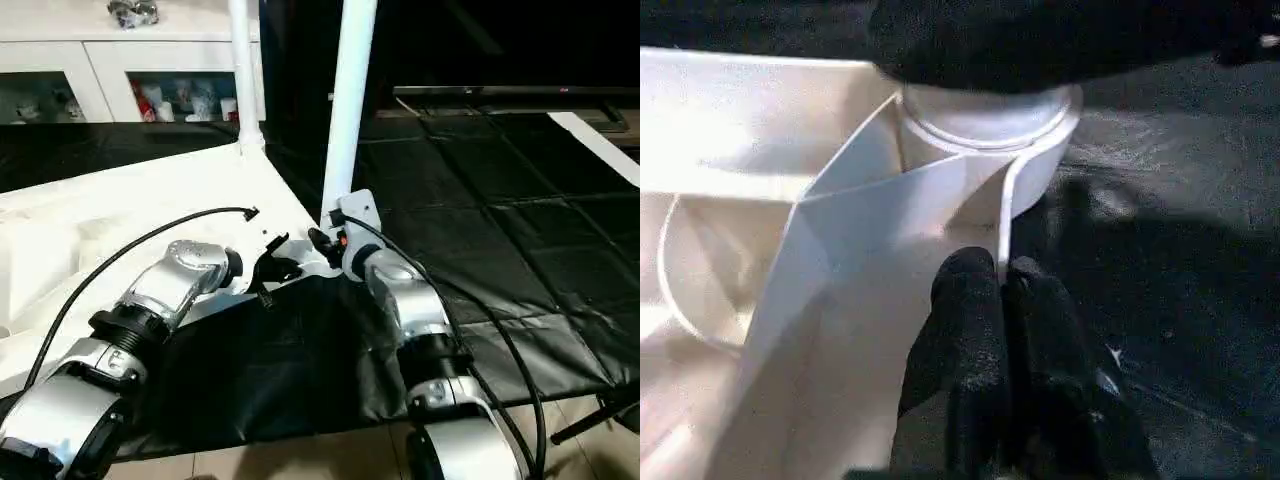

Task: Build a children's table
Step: Rotate leg to tighten

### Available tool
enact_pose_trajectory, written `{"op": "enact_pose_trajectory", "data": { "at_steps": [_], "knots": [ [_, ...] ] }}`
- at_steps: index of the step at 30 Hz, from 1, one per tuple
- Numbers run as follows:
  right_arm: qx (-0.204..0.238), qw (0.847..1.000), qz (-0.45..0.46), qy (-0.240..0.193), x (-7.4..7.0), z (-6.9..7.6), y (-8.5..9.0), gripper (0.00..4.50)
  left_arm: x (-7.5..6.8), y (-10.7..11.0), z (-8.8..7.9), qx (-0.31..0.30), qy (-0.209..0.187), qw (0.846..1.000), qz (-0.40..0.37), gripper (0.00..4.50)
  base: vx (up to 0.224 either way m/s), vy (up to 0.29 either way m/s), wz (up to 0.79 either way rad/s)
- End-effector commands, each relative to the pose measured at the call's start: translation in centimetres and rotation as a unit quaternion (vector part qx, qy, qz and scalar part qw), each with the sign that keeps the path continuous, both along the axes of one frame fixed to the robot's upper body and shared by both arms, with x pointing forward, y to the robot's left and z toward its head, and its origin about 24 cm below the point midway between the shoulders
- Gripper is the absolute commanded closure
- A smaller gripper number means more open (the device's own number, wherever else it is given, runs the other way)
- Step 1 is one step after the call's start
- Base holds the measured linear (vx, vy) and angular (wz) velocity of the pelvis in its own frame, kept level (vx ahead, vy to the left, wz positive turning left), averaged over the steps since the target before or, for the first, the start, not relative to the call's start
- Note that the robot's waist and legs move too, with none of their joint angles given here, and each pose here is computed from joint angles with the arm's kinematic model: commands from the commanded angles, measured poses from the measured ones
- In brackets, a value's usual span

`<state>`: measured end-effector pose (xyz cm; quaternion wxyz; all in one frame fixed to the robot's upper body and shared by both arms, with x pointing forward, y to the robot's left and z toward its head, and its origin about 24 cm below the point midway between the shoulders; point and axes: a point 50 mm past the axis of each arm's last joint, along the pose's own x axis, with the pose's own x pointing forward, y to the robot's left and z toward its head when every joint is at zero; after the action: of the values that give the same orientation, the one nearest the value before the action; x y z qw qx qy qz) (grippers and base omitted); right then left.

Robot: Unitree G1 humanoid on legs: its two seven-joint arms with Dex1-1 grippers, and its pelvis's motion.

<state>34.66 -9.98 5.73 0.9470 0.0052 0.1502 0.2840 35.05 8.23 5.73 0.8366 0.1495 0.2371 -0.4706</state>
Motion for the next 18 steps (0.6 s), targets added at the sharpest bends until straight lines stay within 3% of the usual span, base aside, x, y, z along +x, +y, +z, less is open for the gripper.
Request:
{"op": "enact_pose_trajectory", "data": {
  "at_steps": [1, 5, 8, 11, 12, 18],
  "knots": [
    [0.041, 0.989, 0.135, 0.042, -2.3, -1.4, 4.4, 1.50, 0.4, -1.3, 2.2, -0.025, -0.061, 0.998, -0.024, 4.50, 0.000, 0.000, 0.00],
    [0.016, 0.987, 0.156, 0.030, -2.6, -1.8, 1.1, 1.34, -0.3, 0.4, 1.9, -0.008, -0.053, 0.996, -0.078, 4.50, 0.000, 0.000, 0.00],
    [0.011, 0.984, 0.174, 0.025, -2.6, -1.4, -1.3, 0.95, -0.9, 1.4, 1.8, 0.005, -0.052, 0.990, -0.132, 4.50, 0.000, 0.000, 0.00],
    [0.007, 0.981, 0.195, 0.018, -2.8, -0.9, -2.4, 0.93, -1.4, 1.9, 1.8, 0.010, -0.045, 0.986, -0.163, 4.50, 0.000, 0.000, 0.00],
    [0.006, 0.979, 0.205, 0.015, -2.8, -0.7, -2.8, 0.69, -1.5, 2.1, 1.8, 0.013, -0.045, 0.983, -0.175, 4.50, 0.000, 0.000, 0.00],
    [0.008, 0.943, 0.331, 0.014, -4.3, 0.6, -4.6, 0.69, -2.7, 3.2, 1.8, 0.029, -0.028, 0.965, -0.259, 4.50, 0.000, 0.000, 0.00]
  ]
}}
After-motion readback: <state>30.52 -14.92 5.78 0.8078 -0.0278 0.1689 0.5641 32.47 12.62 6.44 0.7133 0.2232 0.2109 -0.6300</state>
